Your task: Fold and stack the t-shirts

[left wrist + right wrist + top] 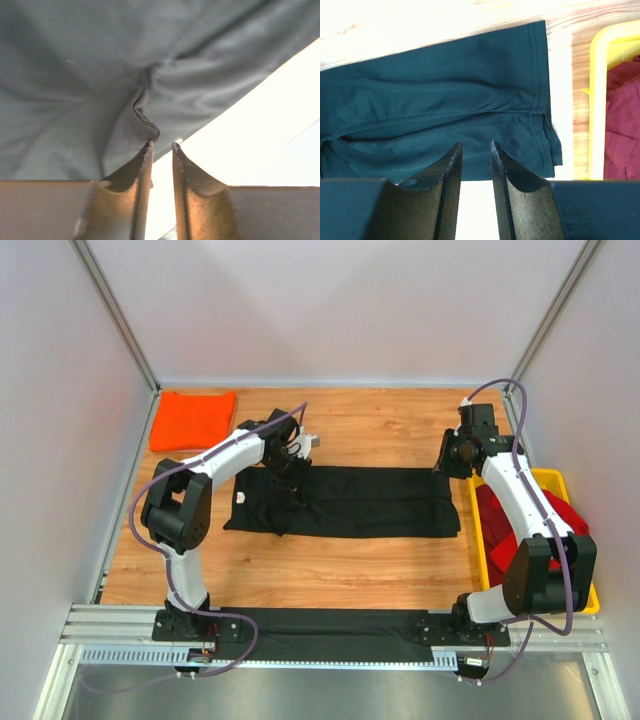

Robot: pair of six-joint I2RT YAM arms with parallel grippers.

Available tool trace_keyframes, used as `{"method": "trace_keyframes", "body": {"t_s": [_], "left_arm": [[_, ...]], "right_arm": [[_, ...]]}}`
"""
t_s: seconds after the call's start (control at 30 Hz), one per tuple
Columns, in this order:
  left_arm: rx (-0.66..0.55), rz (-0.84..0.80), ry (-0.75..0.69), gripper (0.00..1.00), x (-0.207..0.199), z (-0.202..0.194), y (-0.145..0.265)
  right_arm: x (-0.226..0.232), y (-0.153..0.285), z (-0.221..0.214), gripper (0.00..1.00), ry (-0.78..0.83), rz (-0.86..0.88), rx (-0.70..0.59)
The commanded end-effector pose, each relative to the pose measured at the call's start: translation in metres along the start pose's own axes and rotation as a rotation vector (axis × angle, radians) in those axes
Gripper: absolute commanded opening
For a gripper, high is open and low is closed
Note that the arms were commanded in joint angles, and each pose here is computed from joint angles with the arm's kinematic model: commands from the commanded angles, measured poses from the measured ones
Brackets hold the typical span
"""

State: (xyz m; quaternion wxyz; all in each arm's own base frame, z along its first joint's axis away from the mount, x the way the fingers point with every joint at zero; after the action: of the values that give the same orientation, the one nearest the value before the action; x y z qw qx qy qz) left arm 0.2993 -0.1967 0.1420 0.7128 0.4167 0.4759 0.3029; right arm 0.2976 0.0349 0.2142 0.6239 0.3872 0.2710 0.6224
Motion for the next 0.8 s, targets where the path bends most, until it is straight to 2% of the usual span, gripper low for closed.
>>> {"method": "trace_keyframes", "body": {"t_s": [0.0, 0.1, 0.3, 0.43, 0.6, 0.7, 0.77], "left_arm": [[0.018, -0.111, -0.045, 0.32, -0.011, -0.008, 0.005], [0.023, -0.079, -0.041, 0.33, -0.008, -0.008, 0.004], [-0.043, -0.090, -0.044, 0.37, -0.016, 0.002, 0.017], [-0.113, -0.105, 0.011, 0.37, -0.012, 0.008, 0.032], [-0.168, -0.012, 0.207, 0.38, 0.020, 0.005, 0.051], [-0.183, 0.010, 0.326, 0.38, 0.035, -0.015, 0.055], [-0.226, -0.002, 0.335, 0.40, 0.034, -0.021, 0.063]], "right_arm": [[0.002, 0.006, 0.004, 0.31, 0.003, 0.001, -0.025], [0.003, 0.005, 0.003, 0.31, -0.003, 0.013, -0.021], [0.014, 0.005, 0.000, 0.32, -0.015, 0.058, -0.005], [0.059, 0.003, -0.007, 0.33, 0.024, 0.144, 0.006], [0.124, -0.006, -0.015, 0.33, 0.094, 0.238, 0.020], [0.170, -0.015, -0.013, 0.34, 0.200, 0.380, -0.028], [0.193, -0.026, -0.020, 0.35, 0.250, 0.414, -0.013]]}}
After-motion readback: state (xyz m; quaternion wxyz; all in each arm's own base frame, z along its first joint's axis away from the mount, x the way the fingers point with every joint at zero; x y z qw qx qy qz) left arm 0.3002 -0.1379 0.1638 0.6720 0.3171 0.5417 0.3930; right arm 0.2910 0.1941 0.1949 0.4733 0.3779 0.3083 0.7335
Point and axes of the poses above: each gripper's point midway between its finger pads, its own y axis back along the fingers, its own x axis along the line the jaws close on, z = x × y, the point moved 8 cm from there along y, back along the fingers, and after that the axes turned 8 degrees about y, right-handed, at the moved point
